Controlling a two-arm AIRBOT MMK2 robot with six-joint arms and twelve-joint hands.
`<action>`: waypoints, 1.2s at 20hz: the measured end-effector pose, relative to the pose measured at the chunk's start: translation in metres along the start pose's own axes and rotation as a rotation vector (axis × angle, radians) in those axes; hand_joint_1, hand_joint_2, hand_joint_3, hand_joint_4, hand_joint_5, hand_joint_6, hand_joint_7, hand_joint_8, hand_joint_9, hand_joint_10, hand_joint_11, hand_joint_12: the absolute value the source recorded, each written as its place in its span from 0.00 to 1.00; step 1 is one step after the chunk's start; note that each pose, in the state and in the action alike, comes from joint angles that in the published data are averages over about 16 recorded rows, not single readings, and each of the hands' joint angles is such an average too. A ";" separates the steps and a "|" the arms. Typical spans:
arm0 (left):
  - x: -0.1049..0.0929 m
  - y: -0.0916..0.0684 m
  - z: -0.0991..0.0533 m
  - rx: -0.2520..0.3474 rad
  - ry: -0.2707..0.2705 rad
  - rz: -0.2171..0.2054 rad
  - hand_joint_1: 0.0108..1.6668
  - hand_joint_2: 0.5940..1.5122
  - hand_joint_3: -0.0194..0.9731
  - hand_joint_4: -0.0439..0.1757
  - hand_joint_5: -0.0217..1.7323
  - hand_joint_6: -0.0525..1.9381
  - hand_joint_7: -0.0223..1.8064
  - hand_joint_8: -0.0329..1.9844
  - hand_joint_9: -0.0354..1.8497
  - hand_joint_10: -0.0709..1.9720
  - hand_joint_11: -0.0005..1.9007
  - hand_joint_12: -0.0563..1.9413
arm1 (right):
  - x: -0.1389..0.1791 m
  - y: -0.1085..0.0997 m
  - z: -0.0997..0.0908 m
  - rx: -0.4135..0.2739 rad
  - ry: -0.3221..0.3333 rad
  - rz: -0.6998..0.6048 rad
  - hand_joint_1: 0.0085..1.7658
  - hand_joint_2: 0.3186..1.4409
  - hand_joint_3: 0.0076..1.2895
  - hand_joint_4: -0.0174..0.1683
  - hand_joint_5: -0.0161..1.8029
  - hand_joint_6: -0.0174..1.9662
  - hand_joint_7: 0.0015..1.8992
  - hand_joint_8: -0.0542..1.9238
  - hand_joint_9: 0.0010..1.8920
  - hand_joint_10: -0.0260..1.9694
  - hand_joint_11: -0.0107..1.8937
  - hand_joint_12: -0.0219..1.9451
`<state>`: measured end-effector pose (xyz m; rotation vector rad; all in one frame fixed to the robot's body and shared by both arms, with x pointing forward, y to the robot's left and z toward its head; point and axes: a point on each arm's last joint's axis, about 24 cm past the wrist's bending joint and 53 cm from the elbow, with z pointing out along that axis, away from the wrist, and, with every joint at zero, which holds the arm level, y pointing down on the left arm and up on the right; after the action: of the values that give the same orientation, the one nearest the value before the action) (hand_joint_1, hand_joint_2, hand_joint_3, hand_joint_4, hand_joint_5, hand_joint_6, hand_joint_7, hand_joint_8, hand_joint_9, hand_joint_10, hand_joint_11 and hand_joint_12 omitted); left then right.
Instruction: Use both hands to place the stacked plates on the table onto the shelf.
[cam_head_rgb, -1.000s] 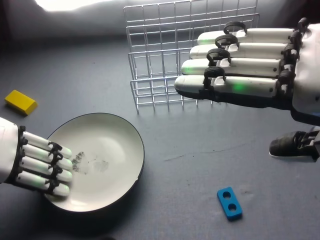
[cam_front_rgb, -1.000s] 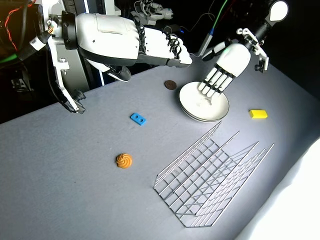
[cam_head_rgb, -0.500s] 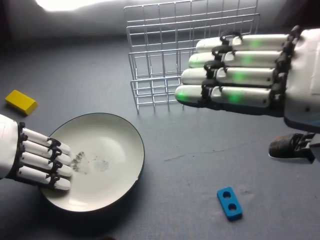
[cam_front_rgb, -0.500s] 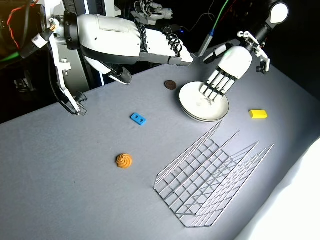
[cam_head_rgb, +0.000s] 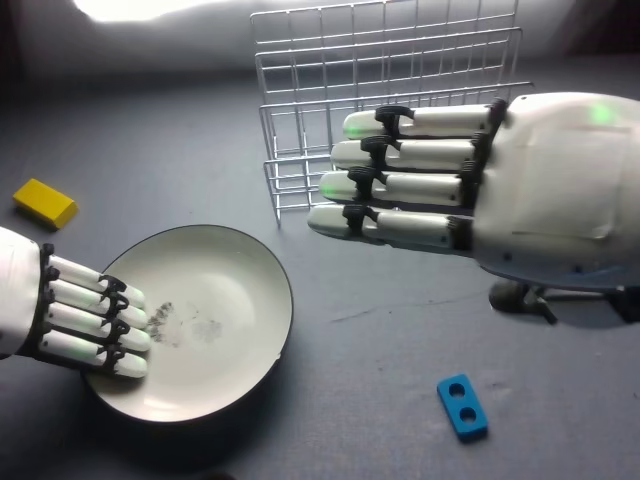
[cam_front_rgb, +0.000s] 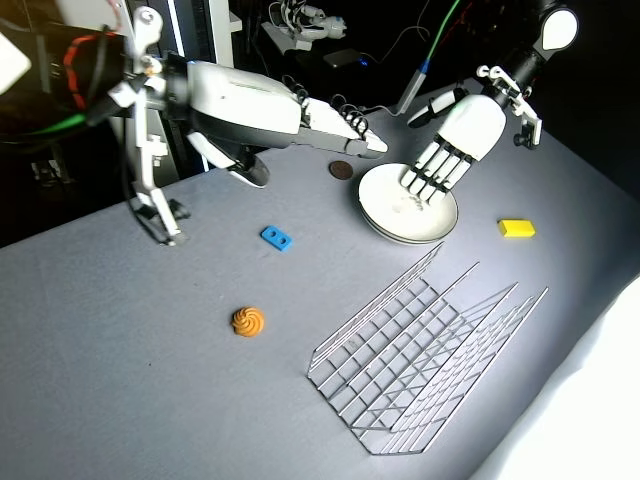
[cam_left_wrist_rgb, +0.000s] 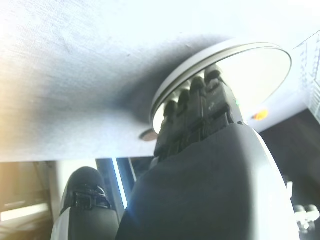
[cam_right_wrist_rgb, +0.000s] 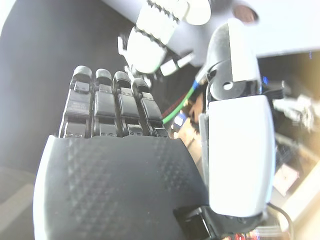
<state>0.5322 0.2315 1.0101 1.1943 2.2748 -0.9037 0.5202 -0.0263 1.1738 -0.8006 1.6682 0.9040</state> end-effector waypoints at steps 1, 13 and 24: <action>-0.001 -0.002 0.002 0.006 -0.003 0.000 0.01 0.55 0.03 0.20 0.04 0.02 0.02 0.01 0.03 0.03 0.02 0.04 | 0.004 0.000 0.005 0.000 0.007 -0.009 0.63 0.59 0.02 0.09 0.02 0.02 0.01 0.03 0.01 0.02 0.02 0.01; -0.023 -0.030 0.030 0.075 -0.045 -0.001 0.00 0.56 0.03 0.18 0.05 0.02 0.02 0.01 0.05 0.04 0.02 0.03 | 0.045 0.001 0.054 -0.022 0.075 -0.034 0.69 0.59 0.02 0.09 0.02 0.02 0.01 0.03 0.01 0.02 0.02 0.01; -0.035 -0.041 0.039 0.090 -0.058 0.005 0.01 0.55 0.03 0.18 0.05 0.02 0.03 0.01 0.04 0.04 0.02 0.03 | 0.073 0.005 0.101 -0.054 0.085 -0.061 0.67 0.63 0.02 0.09 0.03 0.02 0.02 0.03 0.01 0.02 0.02 0.05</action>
<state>0.5194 0.1669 1.0189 1.1951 2.2050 -1.0347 0.5448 0.0582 1.0855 -0.9341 1.6894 0.8864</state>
